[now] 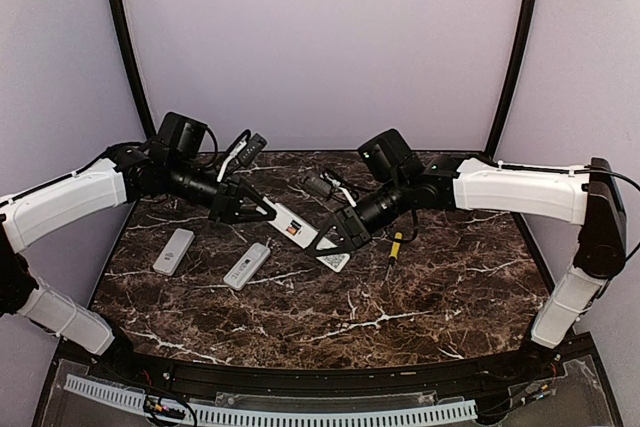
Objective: Unload the batteries from the remote control
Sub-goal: Remove the battery cover from the remote control.
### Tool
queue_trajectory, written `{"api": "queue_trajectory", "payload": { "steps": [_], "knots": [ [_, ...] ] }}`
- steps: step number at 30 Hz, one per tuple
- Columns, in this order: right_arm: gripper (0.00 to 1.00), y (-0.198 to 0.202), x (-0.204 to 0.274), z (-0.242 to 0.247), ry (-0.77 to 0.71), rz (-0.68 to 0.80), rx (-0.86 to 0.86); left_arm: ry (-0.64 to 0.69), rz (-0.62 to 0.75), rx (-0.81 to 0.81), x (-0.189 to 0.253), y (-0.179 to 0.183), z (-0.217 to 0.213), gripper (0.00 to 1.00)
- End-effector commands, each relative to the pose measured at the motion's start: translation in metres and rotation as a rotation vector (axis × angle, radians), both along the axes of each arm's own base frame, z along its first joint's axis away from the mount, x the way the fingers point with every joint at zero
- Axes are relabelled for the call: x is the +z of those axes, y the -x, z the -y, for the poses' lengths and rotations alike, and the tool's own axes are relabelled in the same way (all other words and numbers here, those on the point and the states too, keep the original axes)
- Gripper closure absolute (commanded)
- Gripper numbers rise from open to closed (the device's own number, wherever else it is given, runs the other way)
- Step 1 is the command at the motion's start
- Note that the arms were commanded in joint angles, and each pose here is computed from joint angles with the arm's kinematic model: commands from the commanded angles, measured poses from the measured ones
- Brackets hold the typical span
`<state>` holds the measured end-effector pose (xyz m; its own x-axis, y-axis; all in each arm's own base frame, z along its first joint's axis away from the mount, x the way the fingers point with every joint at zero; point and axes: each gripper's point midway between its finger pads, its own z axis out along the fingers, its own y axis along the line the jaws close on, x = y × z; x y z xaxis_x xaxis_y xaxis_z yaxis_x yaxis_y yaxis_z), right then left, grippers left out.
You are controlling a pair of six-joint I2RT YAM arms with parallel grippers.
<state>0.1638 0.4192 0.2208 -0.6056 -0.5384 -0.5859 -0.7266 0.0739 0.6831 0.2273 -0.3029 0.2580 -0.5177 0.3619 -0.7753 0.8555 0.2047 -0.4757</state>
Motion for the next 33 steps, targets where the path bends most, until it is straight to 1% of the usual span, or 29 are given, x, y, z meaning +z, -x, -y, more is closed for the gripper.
{"api": "queue_trajectory", "payload": {
  "steps": [1,8,12,14,16,26,29,33],
  "knots": [
    [1.0,0.011,0.027,0.002,-0.088,0.035,0.049,-0.009,-0.002,0.01,0.004,-0.002,-0.008,0.78],
    [1.0,0.012,0.022,0.003,-0.077,0.028,0.044,0.019,-0.01,-0.006,0.012,0.0,-0.012,0.83],
    [1.0,0.007,0.02,0.005,-0.076,0.023,0.029,0.039,-0.026,-0.035,0.015,0.005,-0.011,0.91],
    [1.0,0.002,0.018,0.005,-0.069,0.02,0.01,0.054,-0.035,-0.053,0.018,0.008,-0.01,0.97],
    [1.0,-0.003,0.015,0.006,-0.062,0.014,-0.006,0.064,-0.04,-0.066,0.02,0.01,-0.01,1.0],
    [1.0,-0.013,0.009,0.011,-0.052,0.015,-0.044,0.081,-0.032,-0.071,0.026,0.012,-0.011,1.0],
    [1.0,-0.025,0.002,0.015,-0.026,0.02,-0.096,0.096,-0.024,-0.053,0.031,0.01,-0.013,1.0],
    [1.0,-0.046,-0.004,0.024,0.005,0.029,-0.191,0.153,-0.004,-0.043,0.049,0.011,-0.017,1.0]
  ]
}}
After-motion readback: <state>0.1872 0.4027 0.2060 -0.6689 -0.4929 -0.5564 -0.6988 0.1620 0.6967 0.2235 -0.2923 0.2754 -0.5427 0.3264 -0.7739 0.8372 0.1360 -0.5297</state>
